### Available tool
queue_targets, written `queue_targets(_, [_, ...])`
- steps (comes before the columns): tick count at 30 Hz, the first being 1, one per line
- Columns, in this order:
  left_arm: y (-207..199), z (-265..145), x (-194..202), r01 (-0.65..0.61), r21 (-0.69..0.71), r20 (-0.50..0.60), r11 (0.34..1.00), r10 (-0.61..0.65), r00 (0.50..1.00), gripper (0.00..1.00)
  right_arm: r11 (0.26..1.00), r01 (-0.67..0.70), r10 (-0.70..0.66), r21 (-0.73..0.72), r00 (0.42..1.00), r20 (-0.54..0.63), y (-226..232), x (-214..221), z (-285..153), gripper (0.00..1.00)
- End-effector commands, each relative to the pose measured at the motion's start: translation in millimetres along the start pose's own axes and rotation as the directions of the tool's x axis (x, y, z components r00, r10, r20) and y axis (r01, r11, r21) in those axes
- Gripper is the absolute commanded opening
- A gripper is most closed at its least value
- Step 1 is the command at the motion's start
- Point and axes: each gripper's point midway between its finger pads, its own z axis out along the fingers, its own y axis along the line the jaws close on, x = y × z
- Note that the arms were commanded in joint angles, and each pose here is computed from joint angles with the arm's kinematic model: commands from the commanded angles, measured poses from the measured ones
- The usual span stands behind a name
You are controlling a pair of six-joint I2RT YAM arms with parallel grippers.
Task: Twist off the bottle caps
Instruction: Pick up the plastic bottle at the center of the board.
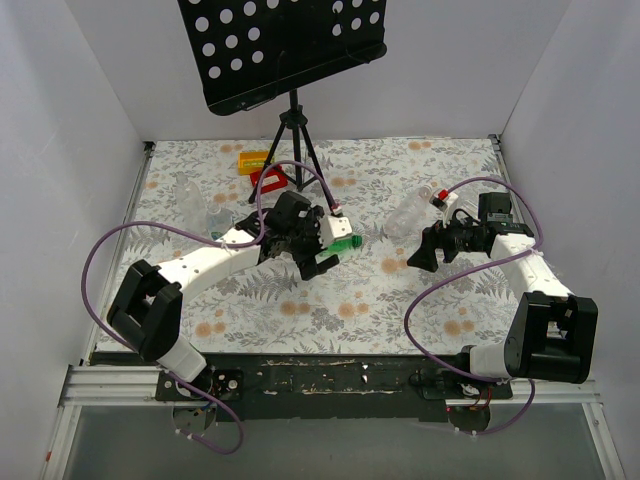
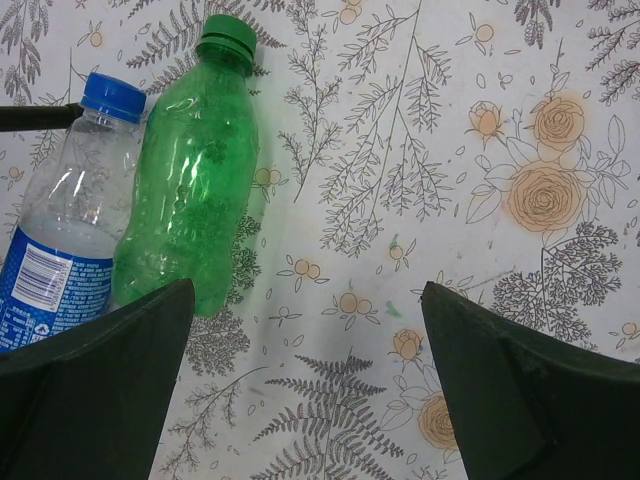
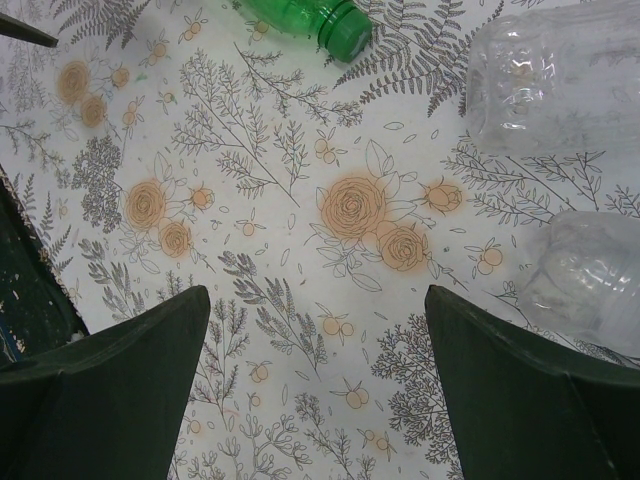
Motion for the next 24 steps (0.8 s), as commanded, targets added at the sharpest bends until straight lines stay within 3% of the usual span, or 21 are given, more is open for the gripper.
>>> queue_targets(1, [4, -12, -13, -0.038, -0.006, 0.064, 0.999, 0.039, 0.997, 0.98, 1.000, 0.024, -0.024, -0.014, 0.999, 0.027, 0, -12, -2, 0.97])
queue_targets(24, [15, -13, -26, -0.080, 0.011, 0.130, 0.997, 0.078, 0.988, 0.98, 1.000, 0.025, -0.025, -0.017, 0.999, 0.025, 0, -12, -2, 0.96])
